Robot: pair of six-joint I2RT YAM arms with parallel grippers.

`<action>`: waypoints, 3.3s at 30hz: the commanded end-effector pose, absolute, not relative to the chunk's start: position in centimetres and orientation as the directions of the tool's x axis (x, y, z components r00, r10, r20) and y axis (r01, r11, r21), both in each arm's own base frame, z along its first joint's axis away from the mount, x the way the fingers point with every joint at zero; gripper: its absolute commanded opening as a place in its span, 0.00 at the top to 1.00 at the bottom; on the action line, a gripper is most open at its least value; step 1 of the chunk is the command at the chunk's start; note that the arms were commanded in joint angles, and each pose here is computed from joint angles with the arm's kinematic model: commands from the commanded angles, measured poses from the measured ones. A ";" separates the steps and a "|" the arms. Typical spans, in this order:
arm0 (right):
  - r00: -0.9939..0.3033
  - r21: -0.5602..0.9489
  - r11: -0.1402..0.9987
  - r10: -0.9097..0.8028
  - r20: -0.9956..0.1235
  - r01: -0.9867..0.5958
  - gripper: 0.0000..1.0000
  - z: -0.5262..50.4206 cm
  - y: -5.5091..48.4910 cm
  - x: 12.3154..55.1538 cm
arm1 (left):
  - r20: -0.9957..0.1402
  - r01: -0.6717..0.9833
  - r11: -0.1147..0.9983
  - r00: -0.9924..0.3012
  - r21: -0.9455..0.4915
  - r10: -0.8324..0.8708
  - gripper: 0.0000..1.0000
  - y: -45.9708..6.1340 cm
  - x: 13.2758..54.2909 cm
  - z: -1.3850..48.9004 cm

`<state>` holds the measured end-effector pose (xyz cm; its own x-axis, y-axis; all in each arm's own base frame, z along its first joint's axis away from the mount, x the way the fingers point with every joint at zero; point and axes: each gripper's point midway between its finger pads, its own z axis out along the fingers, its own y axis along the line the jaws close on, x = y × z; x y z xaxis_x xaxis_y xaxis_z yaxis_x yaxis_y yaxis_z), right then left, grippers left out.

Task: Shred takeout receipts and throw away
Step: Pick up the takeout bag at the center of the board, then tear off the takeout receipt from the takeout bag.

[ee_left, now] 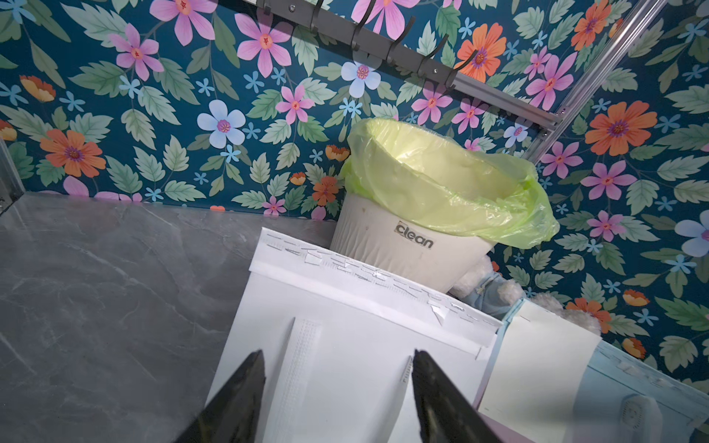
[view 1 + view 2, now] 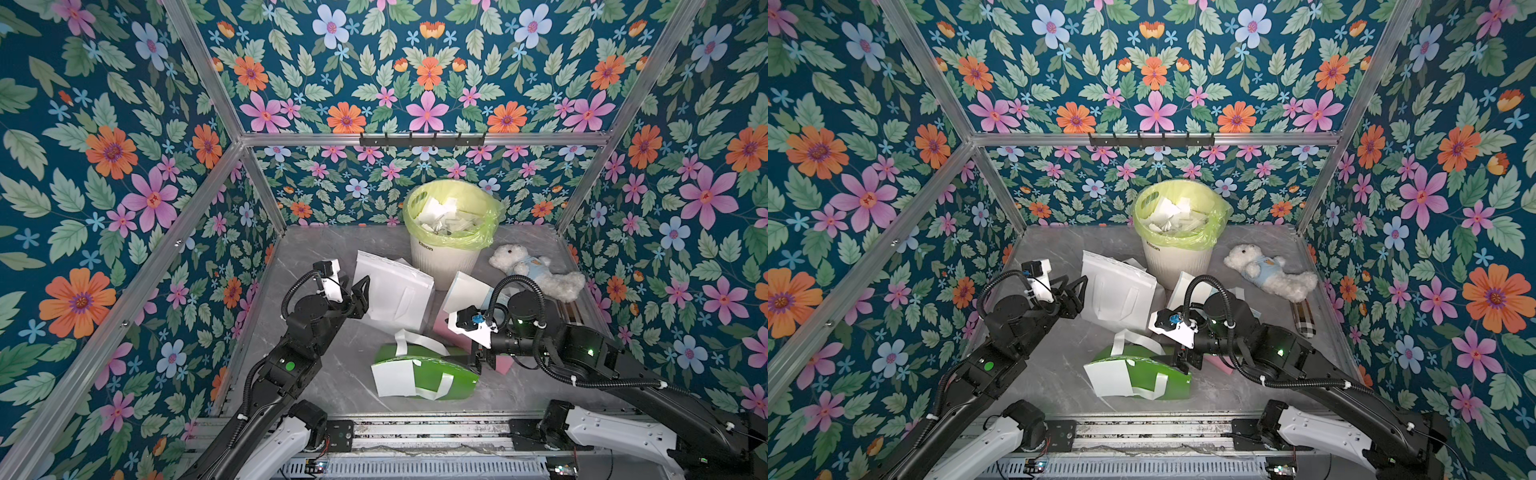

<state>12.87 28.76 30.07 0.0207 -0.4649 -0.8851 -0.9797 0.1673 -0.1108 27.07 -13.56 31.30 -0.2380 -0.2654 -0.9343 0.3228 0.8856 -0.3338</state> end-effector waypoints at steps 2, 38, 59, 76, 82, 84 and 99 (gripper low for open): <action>0.048 -0.128 0.119 -0.518 -0.854 -0.985 0.22 28.6 29.7 12.3 | -0.928 0.278 0.896 -0.237 -0.347 -0.286 0.37 -12.6 26.9 31.0; -0.347 -0.026 0.605 -0.490 -0.800 -0.795 1.00 21.9 30.6 21.1 | -0.850 0.318 0.809 -0.369 -0.494 -0.374 0.36 -13.1 23.6 28.5; -0.478 0.132 0.686 -0.344 -0.808 -0.716 1.00 20.8 29.8 22.2 | -0.597 0.383 0.487 -0.678 -0.785 -0.429 0.36 -17.7 18.3 19.1; -0.496 0.160 0.692 -0.317 -0.809 -0.704 1.00 20.7 29.9 22.2 | -0.506 0.360 0.381 -0.754 -0.851 -0.419 0.46 -19.0 17.2 16.9; -0.490 0.160 0.692 -0.311 -0.815 -0.704 1.00 20.8 29.8 22.2 | -0.518 0.408 0.329 -0.747 -0.852 -0.417 0.51 -19.5 17.0 18.1; -0.490 0.158 0.694 -0.312 -0.814 -0.703 1.00 20.8 29.7 22.2 | -0.552 0.450 0.324 -0.728 -0.832 -0.407 0.52 -19.5 16.7 19.5; -0.482 0.161 0.687 -0.305 -0.822 -0.709 1.00 21.0 29.6 22.0 | -0.597 0.547 0.244 -0.698 -0.801 -0.395 0.52 -20.5 16.4 22.9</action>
